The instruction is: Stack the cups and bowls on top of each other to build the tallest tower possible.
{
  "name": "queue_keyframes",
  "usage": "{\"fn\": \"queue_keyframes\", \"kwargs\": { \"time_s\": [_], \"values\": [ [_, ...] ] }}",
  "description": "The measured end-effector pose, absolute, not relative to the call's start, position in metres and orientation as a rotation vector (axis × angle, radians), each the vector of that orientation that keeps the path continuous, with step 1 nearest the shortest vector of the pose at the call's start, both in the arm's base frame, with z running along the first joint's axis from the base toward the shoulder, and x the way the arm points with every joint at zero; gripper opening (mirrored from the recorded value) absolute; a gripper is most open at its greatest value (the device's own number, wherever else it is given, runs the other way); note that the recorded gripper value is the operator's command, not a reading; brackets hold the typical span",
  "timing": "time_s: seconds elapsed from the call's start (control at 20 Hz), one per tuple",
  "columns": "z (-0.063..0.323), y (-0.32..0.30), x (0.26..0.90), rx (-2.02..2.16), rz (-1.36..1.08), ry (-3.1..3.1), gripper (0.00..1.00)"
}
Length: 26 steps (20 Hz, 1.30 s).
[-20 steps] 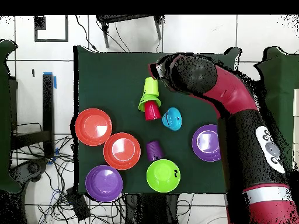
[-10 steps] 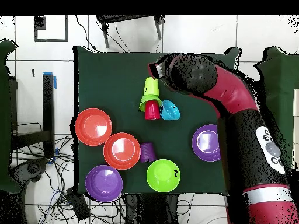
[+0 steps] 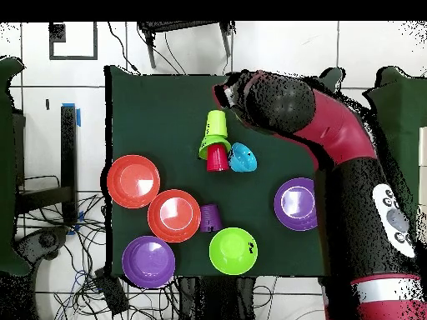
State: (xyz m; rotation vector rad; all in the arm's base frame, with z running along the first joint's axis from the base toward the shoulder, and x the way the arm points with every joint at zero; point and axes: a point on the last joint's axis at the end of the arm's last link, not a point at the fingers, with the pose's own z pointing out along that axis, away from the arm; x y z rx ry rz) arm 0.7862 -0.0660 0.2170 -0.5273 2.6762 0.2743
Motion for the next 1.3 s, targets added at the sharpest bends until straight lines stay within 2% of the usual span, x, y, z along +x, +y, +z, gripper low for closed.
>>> {"fn": "queue_keyframes", "kwargs": {
  "time_s": [0.55,1.0,1.3],
  "values": [
    [0.214,-0.067,0.787,-0.522,0.275,2.675,1.0],
    [0.18,-0.067,0.787,-0.488,0.301,2.679,1.0],
    [0.171,-0.071,0.785,-0.475,0.314,2.687,1.0]
  ]
}}
